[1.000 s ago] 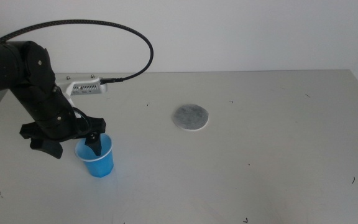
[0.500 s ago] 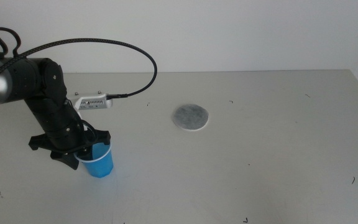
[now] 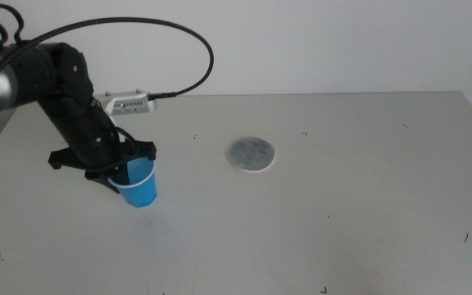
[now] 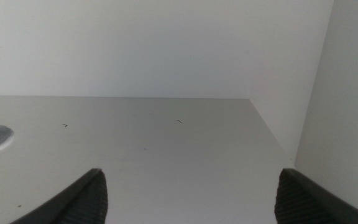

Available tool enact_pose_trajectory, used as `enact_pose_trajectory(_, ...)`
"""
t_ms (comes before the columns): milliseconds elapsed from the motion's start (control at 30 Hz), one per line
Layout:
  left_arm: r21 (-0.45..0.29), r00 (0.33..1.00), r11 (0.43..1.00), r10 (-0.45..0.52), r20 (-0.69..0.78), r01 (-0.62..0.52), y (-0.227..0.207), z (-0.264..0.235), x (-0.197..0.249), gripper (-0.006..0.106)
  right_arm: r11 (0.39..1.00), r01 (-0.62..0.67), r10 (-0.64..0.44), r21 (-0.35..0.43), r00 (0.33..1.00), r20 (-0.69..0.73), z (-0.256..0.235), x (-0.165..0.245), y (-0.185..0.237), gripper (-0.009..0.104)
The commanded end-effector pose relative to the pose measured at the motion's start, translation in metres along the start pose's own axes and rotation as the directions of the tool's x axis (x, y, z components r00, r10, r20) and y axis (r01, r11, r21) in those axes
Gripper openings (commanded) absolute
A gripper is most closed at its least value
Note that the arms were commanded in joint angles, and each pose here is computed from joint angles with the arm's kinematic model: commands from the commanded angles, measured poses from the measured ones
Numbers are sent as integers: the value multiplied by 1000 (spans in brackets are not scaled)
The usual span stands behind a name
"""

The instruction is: Place an empty cup on a cup mat.

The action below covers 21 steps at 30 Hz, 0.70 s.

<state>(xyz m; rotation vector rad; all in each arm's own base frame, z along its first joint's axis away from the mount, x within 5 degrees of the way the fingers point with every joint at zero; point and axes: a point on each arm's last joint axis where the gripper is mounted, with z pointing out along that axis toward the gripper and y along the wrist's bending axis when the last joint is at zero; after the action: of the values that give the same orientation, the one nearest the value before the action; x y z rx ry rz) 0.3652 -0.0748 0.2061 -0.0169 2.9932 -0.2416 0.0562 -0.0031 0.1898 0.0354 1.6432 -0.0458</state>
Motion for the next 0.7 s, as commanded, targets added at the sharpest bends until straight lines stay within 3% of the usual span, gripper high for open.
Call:
enact_pose_trajectory(0,44,994,999,16,107,-20,-21,-35,-9,0,1000,17,-17,-1,994,109,-3,-12,0,94)
enact_pose_trajectory(367,34,977,990,132,165,-139,-106,-49,-53,0,1000,17,-17,-1,994,109,-3,-12,0,94)
enact_pose_trajectory(667,57,969,982,168,180,-181,-162,-22,-85,0,1000,17,-17,-1,994,109,-3,-12,0,94)
